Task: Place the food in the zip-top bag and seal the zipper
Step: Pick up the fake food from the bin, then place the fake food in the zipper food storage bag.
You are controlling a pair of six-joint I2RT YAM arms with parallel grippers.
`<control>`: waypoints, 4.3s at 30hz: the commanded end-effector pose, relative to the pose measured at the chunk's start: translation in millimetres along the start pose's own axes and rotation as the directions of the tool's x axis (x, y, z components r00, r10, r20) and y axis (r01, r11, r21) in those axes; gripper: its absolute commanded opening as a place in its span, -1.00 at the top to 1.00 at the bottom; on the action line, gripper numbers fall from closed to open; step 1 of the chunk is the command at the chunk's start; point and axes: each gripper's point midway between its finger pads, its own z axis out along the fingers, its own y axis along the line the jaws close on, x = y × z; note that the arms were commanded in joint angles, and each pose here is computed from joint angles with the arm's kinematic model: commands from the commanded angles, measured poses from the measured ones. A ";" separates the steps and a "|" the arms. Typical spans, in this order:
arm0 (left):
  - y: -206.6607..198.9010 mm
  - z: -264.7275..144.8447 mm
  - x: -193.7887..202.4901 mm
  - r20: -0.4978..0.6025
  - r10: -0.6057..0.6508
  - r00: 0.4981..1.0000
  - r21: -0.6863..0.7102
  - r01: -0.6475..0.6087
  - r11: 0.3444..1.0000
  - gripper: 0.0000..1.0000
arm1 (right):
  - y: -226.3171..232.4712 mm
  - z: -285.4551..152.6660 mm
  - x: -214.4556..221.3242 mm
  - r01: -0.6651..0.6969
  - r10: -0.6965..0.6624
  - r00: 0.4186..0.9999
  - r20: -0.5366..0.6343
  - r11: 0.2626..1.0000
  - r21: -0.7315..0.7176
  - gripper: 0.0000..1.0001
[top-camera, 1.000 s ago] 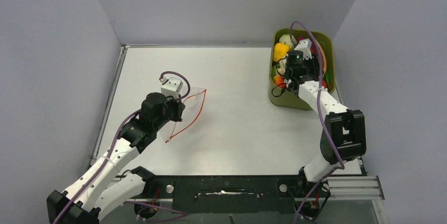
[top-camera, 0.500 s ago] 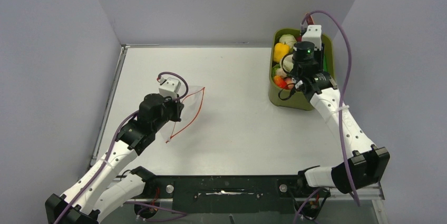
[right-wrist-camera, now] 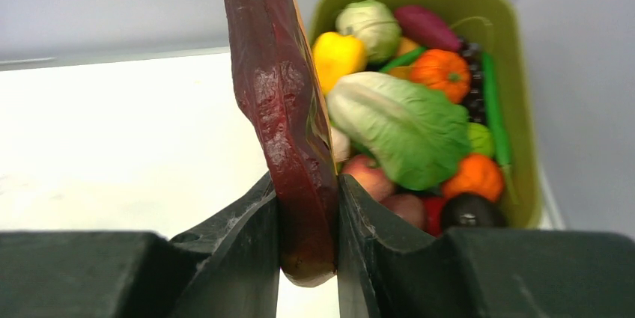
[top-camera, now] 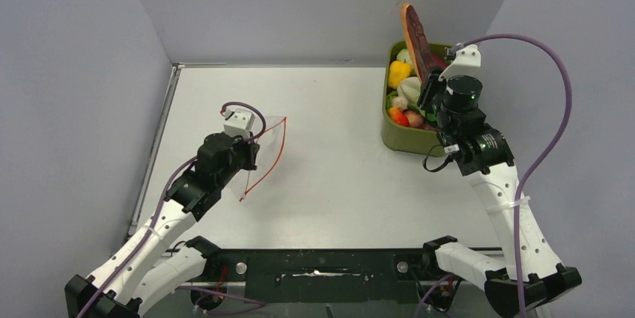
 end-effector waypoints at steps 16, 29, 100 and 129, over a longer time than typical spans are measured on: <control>26.0 3.4 -83.8 0.297 0.116 0.948 -0.171 -0.067 0.983 1.00 | 115.3 -68.3 67.0 -0.373 0.199 0.918 -0.344 0.726 -0.577 0.91; 8.5 27.6 -68.2 0.263 0.100 0.960 -0.084 -0.081 0.993 1.00 | 165.2 -106.9 112.6 -0.681 0.226 0.714 -0.663 0.445 -0.581 0.97; -90.2 17.5 -32.4 0.148 -0.042 0.988 0.468 -0.032 0.883 1.00 | 219.8 -103.1 196.8 -0.797 0.130 0.530 -0.838 0.416 -0.439 0.98; -108.7 14.4 -25.9 0.053 -0.305 0.951 0.558 0.225 0.798 1.00 | 265.6 -42.4 183.2 -0.764 0.310 0.589 -0.746 0.514 -0.389 0.96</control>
